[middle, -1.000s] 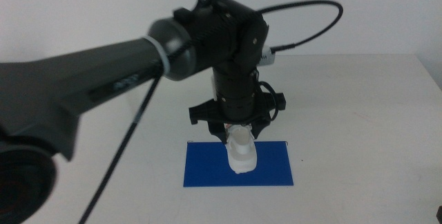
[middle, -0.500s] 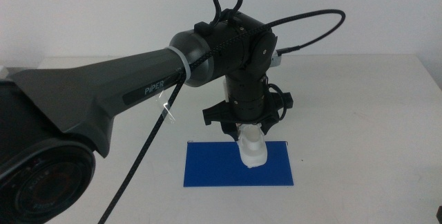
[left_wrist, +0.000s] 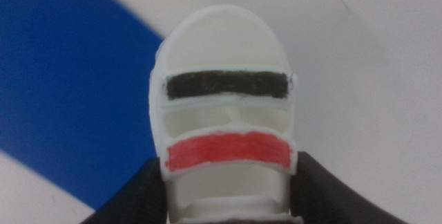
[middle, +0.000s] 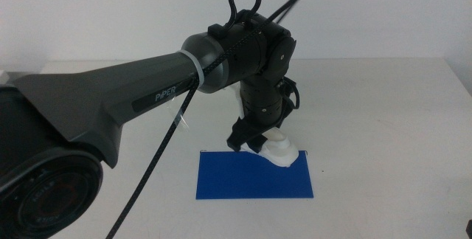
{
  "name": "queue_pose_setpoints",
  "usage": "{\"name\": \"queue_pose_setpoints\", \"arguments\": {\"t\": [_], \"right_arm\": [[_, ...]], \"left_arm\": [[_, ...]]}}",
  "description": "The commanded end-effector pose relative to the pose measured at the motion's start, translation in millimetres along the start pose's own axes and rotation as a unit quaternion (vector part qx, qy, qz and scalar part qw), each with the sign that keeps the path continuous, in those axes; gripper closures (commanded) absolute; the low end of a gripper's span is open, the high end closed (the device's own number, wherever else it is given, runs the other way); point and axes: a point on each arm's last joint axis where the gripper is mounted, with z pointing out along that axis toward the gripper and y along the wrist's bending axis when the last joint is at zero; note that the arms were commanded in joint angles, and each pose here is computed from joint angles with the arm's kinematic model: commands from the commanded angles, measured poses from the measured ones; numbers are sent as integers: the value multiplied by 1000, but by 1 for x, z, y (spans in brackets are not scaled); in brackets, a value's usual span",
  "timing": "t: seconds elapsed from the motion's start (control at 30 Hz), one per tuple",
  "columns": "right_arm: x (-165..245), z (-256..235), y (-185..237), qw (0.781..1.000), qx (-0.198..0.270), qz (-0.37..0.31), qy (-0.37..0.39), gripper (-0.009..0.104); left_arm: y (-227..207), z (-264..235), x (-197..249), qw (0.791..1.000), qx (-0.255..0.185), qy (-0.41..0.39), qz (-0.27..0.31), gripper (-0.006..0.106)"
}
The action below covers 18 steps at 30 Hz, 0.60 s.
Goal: Use one arm to grab the shoe from the table and place it on the mat.
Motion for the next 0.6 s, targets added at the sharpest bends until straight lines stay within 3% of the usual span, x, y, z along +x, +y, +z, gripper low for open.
{"name": "queue_pose_setpoints", "arguments": {"t": [0.0,0.13,0.33,0.57], "right_arm": [[-5,0,0,999,2,-11,-32,17],[-5,0,0,999,2,-11,-32,17],[-5,0,0,999,2,-11,-32,17],[-5,0,0,999,2,-11,-32,17]], "left_arm": [[-7,-40,-2,995,49,-5,-83,102],[-2,-40,-2,983,26,-4,-182,102],[6,-40,-5,961,-17,-28,-275,102],[10,-40,-7,961,-35,-43,-271,102]]}}
